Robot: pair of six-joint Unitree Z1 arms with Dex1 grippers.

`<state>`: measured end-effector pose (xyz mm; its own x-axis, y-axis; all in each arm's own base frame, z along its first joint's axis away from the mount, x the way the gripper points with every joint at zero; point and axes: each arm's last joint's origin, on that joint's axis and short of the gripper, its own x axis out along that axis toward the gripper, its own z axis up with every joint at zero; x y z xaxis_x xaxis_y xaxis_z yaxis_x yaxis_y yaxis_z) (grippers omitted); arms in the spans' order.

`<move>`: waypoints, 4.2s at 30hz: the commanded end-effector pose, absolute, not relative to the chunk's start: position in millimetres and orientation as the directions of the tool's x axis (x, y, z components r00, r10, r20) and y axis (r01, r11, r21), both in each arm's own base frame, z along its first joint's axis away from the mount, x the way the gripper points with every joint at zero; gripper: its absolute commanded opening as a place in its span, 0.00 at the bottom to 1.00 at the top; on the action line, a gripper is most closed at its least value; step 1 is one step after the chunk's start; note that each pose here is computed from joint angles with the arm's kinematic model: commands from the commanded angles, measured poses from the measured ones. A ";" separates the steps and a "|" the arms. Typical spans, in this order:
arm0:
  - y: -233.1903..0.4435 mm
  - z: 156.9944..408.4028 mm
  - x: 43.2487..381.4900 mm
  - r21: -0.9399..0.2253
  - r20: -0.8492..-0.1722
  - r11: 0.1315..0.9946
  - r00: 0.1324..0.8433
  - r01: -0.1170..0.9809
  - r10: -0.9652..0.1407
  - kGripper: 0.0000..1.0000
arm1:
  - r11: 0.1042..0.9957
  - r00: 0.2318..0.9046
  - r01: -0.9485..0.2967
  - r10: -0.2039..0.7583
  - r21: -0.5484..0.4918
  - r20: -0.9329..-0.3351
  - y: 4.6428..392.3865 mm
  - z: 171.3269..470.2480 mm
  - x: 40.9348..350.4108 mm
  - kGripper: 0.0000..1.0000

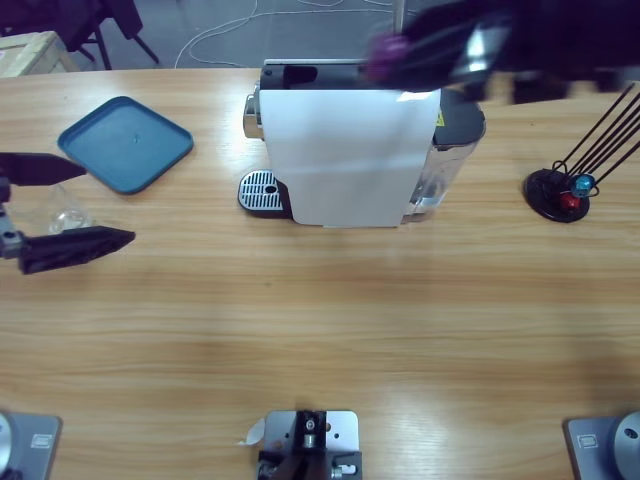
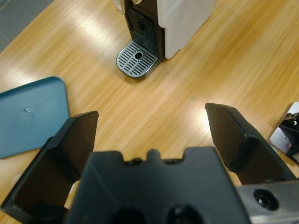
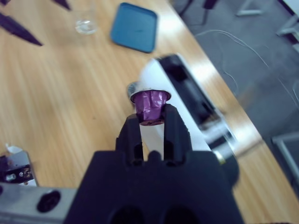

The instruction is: Pour coffee

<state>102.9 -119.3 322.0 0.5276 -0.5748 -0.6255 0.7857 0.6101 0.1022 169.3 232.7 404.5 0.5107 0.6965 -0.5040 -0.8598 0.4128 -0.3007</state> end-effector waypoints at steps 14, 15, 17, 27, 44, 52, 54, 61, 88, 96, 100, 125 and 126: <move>-108.6 305.6 104.1 0.108 -0.685 0.645 0.527 0.756 -0.503 1.00 | 0.235 0.626 -0.767 0.479 -0.597 -0.616 336.7 374.4 241.5 0.00; -108.7 305.4 104.2 0.108 -0.686 0.645 0.527 0.756 -0.502 1.00 | 0.243 0.631 -0.764 0.474 -0.598 -0.615 334.8 372.9 244.7 0.00; -108.8 304.8 104.3 0.108 -0.688 0.645 0.525 0.757 -0.501 1.00 | 0.246 0.637 -0.761 0.459 -0.601 -0.619 332.4 369.8 250.1 0.00; -110.1 304.7 105.6 0.108 -0.688 0.645 0.525 0.756 -0.501 1.00 | 0.238 0.621 -0.777 0.446 -0.583 -0.645 328.1 356.9 265.7 0.00; -110.0 301.7 105.4 0.108 -0.692 0.645 0.523 0.757 -0.498 1.00 | 0.209 0.566 -0.820 0.430 -0.533 -0.703 324.5 330.5 260.9 0.00; -109.4 302.2 104.9 0.108 -0.689 0.645 0.525 0.756 -0.500 1.00 | 0.265 0.606 -0.794 0.412 -0.547 -0.680 324.4 331.2 263.4 0.50; -109.4 302.1 104.8 0.107 -0.689 0.644 0.524 0.757 -0.500 1.00 | 0.281 0.632 -0.774 0.394 -0.567 -0.667 322.5 333.9 264.0 0.73; -109.3 302.5 104.6 0.107 -0.688 0.644 0.524 0.757 -0.502 1.00 | 0.337 0.703 -0.709 0.405 -0.619 -0.585 315.4 361.3 255.1 0.95; -102.1 311.7 95.9 0.078 -0.644 0.640 0.529 0.765 -0.553 1.00 | 0.872 0.682 -0.485 0.427 0.069 -0.594 220.0 384.6 140.0 0.00; -103.5 319.3 96.3 0.054 -0.630 0.644 0.527 0.763 -0.571 1.00 | 0.915 0.897 -0.103 0.254 0.389 -0.361 209.9 409.6 198.2 0.00; -102.8 322.0 95.6 0.049 -0.627 0.648 0.528 0.760 -0.573 1.00 | 0.864 0.906 -0.064 0.260 0.499 -0.333 237.3 415.9 236.4 0.00; -100.9 312.9 93.9 0.048 -0.651 0.647 0.515 0.761 -0.557 1.00 | 0.806 0.649 -0.283 0.560 0.520 -0.516 342.9 291.3 252.6 0.00; -101.2 313.0 94.4 0.048 -0.651 0.648 0.516 0.760 -0.557 1.00 | 0.816 0.641 -0.280 0.552 0.506 -0.534 344.5 285.2 253.6 0.00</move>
